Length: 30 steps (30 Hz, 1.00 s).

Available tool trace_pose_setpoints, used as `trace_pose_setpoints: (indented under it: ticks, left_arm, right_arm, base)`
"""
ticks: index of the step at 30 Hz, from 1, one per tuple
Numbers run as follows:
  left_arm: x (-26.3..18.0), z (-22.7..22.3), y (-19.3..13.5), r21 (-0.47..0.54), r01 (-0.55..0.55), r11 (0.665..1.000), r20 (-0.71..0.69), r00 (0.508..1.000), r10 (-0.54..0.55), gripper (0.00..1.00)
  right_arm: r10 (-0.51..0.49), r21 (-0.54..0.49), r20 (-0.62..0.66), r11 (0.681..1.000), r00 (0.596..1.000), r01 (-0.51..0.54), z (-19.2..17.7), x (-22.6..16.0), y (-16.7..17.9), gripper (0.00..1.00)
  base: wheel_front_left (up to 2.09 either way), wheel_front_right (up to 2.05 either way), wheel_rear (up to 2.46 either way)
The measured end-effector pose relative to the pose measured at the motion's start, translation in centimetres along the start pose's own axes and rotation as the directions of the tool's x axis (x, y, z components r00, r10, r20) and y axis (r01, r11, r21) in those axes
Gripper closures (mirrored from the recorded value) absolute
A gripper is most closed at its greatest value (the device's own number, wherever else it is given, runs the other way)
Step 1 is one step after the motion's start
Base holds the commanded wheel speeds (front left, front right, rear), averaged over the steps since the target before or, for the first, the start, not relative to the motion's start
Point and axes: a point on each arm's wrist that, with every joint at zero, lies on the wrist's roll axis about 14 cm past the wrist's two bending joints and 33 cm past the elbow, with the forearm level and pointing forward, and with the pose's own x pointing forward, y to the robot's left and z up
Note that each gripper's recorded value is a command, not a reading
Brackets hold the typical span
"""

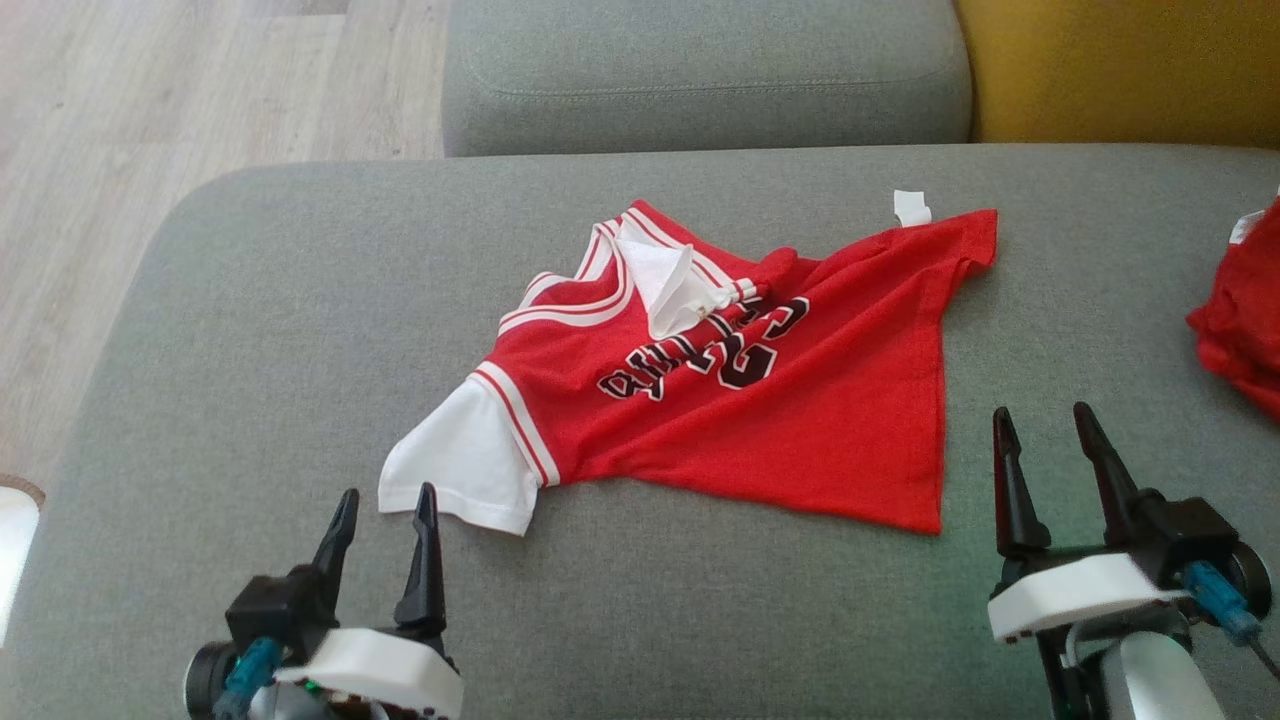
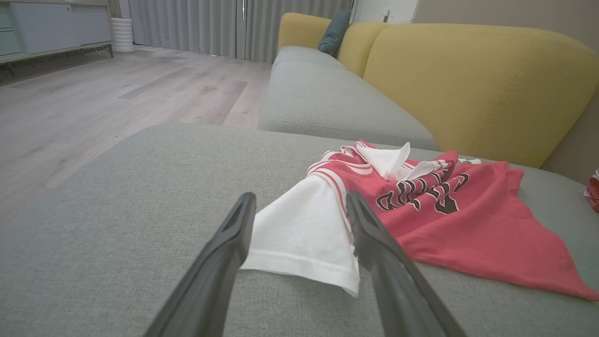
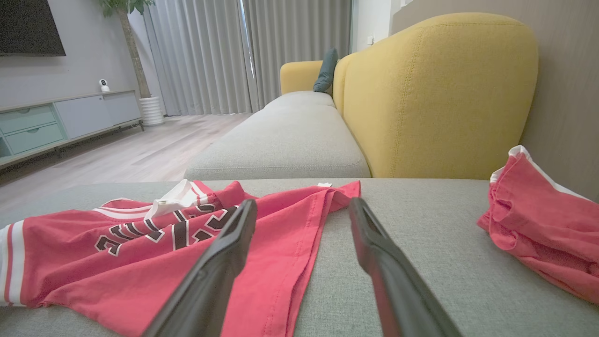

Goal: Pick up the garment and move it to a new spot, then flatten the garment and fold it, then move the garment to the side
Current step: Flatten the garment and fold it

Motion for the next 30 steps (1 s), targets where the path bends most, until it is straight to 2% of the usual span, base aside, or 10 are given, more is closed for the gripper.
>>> trace_pose_setpoints:
  ticks: [15, 21, 30]
  left_arm:
    - [0.1, -0.4, 0.2, 0.0, -0.005, 1.0, -0.01, 1.0, 0.005, 0.0]
    - [0.3, -1.0, 0.4, -0.008, -0.011, 1.0, -0.031, 0.999, 0.011, 0.0]
    - [1.1, -2.2, 1.0, -0.012, -0.032, 0.999, -0.07, 0.997, 0.031, 0.0]
  right_arm:
    - [0.009, 0.001, -0.017, 1.0, 1.0, -0.009, -0.6, 0.1, 0.3, 0.0]
    - [0.015, 0.036, -0.167, 0.999, 0.986, -0.009, -4.2, -0.3, 0.6, 0.0]
    - [0.018, 0.079, -0.388, 0.997, 0.922, 0.014, -10.1, -1.4, 0.6, 0.0]
  base:
    - [0.0, 0.0, 0.0]
    - [0.0, 0.0, 0.0]
    - [0.0, 0.0, 0.0]
